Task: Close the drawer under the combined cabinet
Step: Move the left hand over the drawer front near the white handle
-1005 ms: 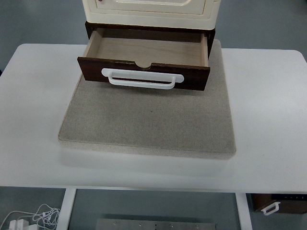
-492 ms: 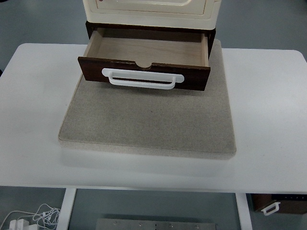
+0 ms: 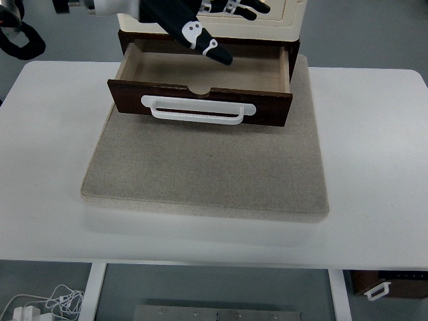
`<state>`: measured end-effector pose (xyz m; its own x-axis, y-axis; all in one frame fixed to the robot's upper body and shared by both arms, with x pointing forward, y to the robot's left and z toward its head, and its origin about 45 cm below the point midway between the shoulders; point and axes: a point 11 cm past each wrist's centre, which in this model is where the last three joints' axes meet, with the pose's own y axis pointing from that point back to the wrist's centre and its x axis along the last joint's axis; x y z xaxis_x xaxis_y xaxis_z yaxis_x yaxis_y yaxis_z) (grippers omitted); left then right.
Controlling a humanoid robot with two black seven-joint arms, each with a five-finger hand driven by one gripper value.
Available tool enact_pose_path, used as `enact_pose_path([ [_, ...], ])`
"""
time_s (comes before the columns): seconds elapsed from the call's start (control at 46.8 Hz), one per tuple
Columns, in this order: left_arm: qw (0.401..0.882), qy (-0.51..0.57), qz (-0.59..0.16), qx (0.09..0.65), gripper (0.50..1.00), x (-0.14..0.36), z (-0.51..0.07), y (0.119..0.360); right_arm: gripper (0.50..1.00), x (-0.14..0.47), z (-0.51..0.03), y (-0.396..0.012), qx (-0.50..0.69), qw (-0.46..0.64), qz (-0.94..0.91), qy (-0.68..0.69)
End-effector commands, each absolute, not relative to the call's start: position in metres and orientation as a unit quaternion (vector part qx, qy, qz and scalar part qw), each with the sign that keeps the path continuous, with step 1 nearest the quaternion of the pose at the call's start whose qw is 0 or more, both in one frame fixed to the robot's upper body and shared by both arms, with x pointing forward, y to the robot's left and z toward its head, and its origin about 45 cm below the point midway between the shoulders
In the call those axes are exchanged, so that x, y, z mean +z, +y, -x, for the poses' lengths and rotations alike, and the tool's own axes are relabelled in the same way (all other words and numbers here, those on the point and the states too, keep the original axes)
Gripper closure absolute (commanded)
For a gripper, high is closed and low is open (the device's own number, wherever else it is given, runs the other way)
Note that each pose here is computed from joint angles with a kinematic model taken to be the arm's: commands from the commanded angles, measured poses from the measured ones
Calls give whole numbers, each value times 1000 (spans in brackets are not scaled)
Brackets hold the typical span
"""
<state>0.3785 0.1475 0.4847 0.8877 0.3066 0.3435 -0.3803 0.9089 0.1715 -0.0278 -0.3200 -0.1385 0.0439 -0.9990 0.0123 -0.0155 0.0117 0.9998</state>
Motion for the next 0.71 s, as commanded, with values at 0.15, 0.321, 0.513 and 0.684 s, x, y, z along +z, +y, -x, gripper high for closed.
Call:
enact_pose_path([
  [0.15, 957, -151, -193, 157, 504, 468, -376, 155, 548, -139, 28, -320, -482, 510, -512, -495],
  [0.321, 949, -142, -237, 151, 504, 448, -375, 155, 548, -139, 28, -320, -482, 511, -511, -496],
  [0.513, 940, -136, -288, 124, 504, 427, -362, 148, 548, -139, 28, -320, -482, 510, -512, -495],
  [0.684, 926, -136, -334, 114, 504, 416, -357, 148, 548, -139, 28, -320, -482, 511, -511, -496],
])
